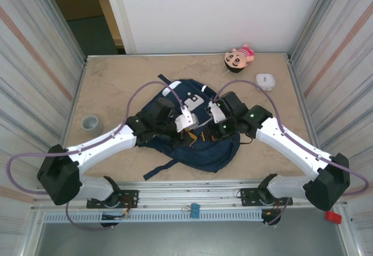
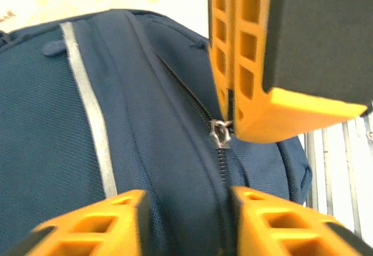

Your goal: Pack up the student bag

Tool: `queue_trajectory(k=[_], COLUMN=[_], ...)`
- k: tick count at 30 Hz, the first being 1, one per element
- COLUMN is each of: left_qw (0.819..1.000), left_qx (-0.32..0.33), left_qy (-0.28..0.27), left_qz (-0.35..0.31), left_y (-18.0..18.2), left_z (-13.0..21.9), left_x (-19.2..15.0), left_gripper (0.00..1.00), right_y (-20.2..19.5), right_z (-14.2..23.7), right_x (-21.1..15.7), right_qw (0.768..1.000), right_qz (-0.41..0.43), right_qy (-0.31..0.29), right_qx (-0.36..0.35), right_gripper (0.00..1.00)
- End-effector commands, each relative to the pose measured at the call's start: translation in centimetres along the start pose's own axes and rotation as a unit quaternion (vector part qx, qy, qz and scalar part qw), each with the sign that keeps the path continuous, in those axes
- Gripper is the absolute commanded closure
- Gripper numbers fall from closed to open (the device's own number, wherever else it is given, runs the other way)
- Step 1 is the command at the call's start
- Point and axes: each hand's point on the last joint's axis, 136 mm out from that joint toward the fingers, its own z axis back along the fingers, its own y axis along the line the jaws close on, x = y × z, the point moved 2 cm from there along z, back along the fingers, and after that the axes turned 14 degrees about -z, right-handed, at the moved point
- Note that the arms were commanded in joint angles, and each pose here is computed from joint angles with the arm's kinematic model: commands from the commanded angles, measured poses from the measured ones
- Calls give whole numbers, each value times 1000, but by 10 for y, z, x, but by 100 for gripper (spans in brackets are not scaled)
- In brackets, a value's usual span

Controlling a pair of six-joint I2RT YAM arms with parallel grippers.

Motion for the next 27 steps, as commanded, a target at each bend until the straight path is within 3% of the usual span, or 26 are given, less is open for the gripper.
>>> queue_trajectory(k=[1,5,15,18,23,27], left_qw=[1000,999,998,996,991,981], left_qx=[10,13,4,14,96,152], left_qy=[10,30,5,11,79,119], left_qz=[-22,-40,-69,-87,-56,-32], left_y=[4,0,-15,-17,13,39], left_z=[1,9,47,55,76,96], left_x=[1,-9,-38,-46,-78,-97], left_gripper=[83,99,100,100,100,89], right_y=[13,-10,-73,-75,-59,-30], right_z=[13,18,23,18,19,9], right_x=[1,6,24,28,32,30], right_qw=[999,999,995,995,996,994], right_qz=[7,-29,-91,-85,-72,-58], right_qy=[-3,-23,-42,-29,-27,-34], right_qx=[47,35,29,33,46,80], right_gripper=[100,100,100,100,100,100])
